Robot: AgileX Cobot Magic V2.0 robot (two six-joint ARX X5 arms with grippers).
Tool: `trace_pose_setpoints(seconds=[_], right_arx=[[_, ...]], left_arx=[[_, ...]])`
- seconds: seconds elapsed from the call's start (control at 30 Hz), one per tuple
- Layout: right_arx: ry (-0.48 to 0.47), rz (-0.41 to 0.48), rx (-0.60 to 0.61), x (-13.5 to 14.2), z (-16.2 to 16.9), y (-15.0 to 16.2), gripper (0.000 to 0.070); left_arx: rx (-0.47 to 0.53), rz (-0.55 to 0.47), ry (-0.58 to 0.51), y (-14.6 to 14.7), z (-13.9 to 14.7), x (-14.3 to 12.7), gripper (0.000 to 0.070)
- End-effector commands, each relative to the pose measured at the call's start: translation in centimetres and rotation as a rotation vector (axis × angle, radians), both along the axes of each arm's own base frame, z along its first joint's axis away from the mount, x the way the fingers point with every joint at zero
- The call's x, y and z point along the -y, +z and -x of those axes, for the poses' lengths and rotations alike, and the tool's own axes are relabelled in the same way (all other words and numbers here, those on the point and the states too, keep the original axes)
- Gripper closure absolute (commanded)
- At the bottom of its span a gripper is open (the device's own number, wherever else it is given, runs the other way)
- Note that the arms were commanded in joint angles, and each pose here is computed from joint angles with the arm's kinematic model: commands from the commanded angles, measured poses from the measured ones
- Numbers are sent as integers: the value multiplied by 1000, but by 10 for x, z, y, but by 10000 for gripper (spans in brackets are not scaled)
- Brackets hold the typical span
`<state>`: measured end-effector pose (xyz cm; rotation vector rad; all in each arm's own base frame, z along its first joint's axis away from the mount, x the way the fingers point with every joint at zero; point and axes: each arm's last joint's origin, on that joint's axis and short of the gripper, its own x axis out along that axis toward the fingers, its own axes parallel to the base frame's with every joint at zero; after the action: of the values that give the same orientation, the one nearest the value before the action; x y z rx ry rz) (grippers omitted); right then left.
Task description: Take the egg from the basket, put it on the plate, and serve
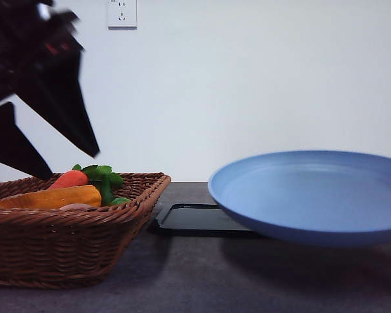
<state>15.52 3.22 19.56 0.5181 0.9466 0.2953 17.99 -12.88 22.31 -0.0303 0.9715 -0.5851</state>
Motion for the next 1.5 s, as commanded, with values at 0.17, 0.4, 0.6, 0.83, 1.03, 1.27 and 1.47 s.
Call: trace_pose_setpoints(seconds=[0.17,0.4,0.6,0.83,1.03,1.27,1.47], right_arx=[[-5,-9,21,1,3,5,700],[-4,-9,21,1,4,5,700],[-4,-9,21,1,4,5,700],[-4,-9,21,1,4,5,700],[-4,-9,21,1,4,5,700],[5,-19,17,0,4,5,700],[68,-90,3,-2,5,6,700]], left_arx=[[-25,-113,-57,-17,-14,24,257],[-71,-183,-77,-40,-21,34,257],[-91,-199,-84,-46,-22,36,271],[-106,-215,-92,-46,-21,35,464],[-120,-240,-109,-38,-22,36,485],[-121,-240,-138,4,-31,43,485],[-42,-33,-249,51,-37,66,484]])
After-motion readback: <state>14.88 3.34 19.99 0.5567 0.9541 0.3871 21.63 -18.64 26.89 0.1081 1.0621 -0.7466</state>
